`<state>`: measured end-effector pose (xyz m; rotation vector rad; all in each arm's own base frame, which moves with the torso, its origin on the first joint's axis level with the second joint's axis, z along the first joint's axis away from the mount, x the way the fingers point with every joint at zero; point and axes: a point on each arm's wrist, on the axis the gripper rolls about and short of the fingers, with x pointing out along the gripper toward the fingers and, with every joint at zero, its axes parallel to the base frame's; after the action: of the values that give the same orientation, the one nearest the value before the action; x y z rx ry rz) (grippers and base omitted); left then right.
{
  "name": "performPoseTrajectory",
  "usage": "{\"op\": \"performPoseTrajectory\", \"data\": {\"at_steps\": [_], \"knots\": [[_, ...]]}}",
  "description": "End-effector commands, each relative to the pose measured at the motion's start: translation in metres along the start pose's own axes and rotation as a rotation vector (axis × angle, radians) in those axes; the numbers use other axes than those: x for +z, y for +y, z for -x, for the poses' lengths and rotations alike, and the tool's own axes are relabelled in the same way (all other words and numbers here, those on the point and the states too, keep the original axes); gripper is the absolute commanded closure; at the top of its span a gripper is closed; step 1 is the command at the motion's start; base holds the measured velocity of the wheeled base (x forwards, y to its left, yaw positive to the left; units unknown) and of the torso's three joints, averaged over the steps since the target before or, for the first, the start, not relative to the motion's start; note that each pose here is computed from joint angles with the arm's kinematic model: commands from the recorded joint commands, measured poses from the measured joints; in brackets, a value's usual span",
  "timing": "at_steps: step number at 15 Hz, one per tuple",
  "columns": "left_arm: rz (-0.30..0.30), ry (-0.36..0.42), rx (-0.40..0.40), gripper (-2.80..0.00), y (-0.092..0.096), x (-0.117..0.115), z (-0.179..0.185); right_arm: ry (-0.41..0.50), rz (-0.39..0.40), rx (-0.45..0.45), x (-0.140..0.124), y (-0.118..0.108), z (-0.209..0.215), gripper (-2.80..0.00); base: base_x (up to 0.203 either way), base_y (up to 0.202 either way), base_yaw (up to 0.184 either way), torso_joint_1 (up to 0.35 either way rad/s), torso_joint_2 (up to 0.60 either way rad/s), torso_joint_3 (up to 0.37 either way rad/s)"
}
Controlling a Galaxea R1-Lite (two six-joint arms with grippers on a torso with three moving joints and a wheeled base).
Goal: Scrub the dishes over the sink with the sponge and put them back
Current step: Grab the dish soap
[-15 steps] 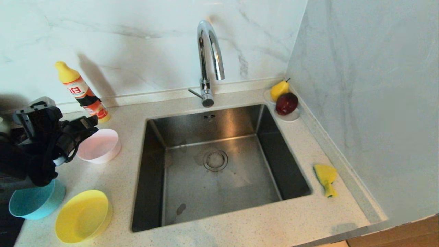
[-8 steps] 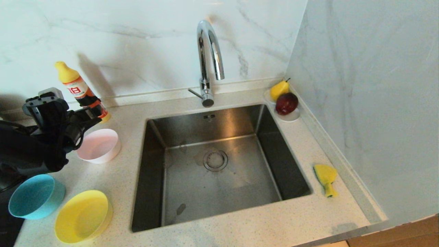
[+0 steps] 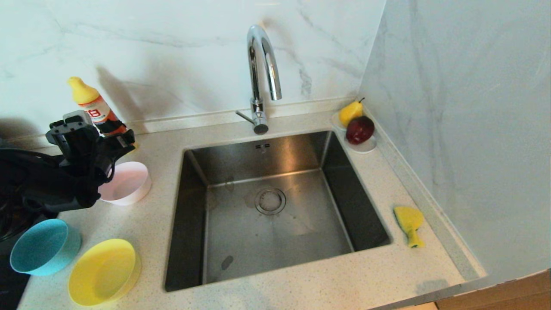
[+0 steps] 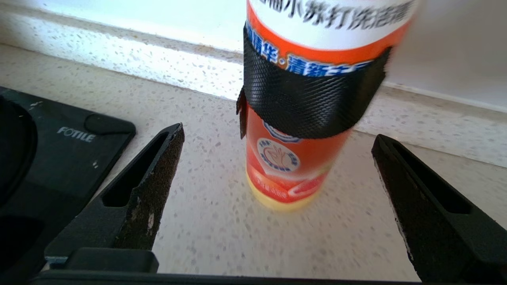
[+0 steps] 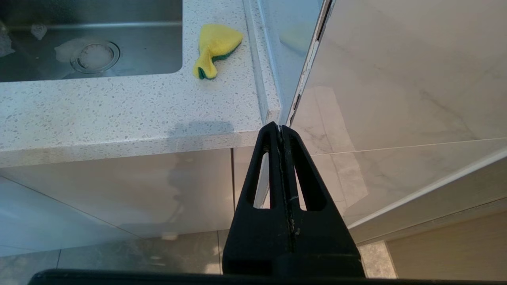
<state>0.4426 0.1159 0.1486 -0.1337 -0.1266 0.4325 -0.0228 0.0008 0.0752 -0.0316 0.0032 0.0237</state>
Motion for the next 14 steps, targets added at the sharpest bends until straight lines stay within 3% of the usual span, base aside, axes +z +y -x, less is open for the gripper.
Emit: {"op": "performPoseTrajectory", "data": {"at_steps": [1, 8, 14], "knots": [[0.0, -0.007, 0.004, -2.8, 0.0, -0.01, -0.01, 0.001, 0.0, 0.001, 0.0, 0.0, 0.0, 0.0, 0.0, 0.0, 0.0, 0.0, 0.0, 0.0], [-0.015, -0.034, 0.007, -2.8, 0.0, -0.025, -0.03, -0.001, 0.001, 0.0, 0.0, 0.0, 0.0, 0.0, 0.0, 0.0, 0.0, 0.0, 0.0, 0.0], [-0.013, -0.089, -0.003, -2.8, -0.003, -0.016, -0.042, 0.001, 0.0, 0.001, 0.0, 0.0, 0.0, 0.0, 0.0, 0.0, 0.0, 0.0, 0.0, 0.0]]}}
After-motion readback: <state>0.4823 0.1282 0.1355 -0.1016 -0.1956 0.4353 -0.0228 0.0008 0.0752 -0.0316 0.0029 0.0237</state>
